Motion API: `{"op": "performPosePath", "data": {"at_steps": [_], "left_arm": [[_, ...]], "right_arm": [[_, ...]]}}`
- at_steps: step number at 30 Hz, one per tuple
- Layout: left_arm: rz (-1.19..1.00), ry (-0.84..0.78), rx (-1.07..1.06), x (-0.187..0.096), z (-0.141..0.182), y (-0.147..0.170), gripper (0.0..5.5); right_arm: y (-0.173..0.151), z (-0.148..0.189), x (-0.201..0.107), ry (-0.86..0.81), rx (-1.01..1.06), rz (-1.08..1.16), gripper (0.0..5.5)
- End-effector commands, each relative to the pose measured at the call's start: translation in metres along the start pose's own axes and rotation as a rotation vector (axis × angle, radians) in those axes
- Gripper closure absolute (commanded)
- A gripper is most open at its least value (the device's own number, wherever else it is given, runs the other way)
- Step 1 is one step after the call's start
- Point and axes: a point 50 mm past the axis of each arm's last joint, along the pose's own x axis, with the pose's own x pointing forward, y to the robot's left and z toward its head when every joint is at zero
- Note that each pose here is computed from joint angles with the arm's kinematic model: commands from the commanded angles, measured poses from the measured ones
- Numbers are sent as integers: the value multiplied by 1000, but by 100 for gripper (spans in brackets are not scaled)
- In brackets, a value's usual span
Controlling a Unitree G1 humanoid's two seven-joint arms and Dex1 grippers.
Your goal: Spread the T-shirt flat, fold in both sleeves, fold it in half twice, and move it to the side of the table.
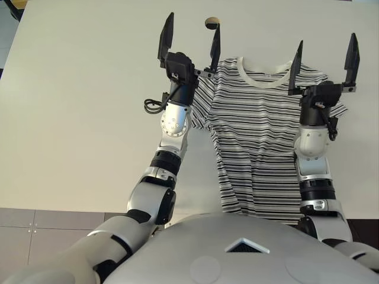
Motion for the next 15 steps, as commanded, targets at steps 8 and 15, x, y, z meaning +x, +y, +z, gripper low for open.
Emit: {"op": "performPosePath", "data": {"at_steps": [8, 15], "left_arm": [[-111, -18, 153, -13, -1, -4, 47], [-127, -3, 227, -20, -5, -2, 47]], "right_arm": [[14, -8, -1, 22, -5, 56, 111], [18, -10, 0, 18, -6, 71, 111]]}}
